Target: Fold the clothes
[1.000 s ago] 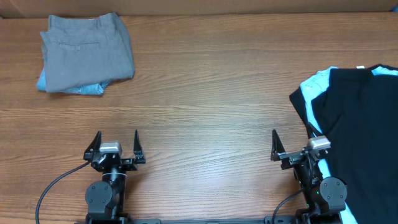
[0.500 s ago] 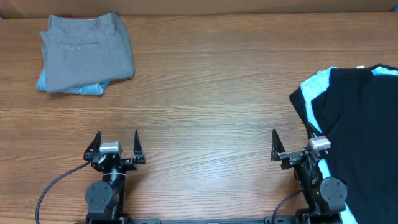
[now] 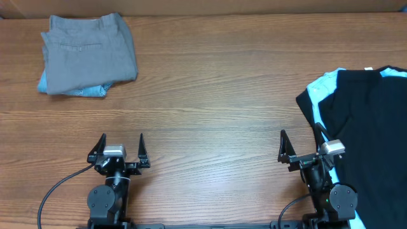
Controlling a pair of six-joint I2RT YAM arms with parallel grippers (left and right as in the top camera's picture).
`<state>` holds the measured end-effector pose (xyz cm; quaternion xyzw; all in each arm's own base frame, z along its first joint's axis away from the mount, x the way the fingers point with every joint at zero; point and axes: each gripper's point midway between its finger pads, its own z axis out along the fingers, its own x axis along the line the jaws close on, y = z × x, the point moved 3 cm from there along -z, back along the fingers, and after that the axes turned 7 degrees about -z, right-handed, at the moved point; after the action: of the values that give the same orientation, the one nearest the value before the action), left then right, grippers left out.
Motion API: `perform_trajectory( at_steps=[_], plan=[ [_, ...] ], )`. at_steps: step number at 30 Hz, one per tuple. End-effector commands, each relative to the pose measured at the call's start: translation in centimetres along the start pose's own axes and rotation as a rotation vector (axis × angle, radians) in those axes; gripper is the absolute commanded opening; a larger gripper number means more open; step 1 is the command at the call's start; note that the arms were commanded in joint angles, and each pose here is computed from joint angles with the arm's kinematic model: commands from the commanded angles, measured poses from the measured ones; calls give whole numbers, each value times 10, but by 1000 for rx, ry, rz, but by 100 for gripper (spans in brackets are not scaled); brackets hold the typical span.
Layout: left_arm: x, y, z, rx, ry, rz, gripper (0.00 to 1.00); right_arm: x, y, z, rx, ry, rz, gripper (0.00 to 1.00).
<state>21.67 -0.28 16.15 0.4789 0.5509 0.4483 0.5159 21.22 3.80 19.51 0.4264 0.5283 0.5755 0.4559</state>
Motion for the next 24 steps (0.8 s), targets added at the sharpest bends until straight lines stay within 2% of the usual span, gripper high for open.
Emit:
perform_trajectory(
  at_steps=[1,6,12,19,24],
  plan=[
    [-5,9,0,-41,-33,-11,100,4,4,0,-30,25,14,100],
    [-14,40,-4,-186,-88,-11,100,5,23,-2,-89,30,48,100],
    [-26,82,-18,-344,-160,-2,100,2,66,-10,-161,5,51,100],
    [-30,121,-28,-239,-129,44,100,0,97,-2,6,-18,92,100],
    [-31,153,-17,-84,-81,39,100,7,102,38,283,49,138,100]
  ],
)
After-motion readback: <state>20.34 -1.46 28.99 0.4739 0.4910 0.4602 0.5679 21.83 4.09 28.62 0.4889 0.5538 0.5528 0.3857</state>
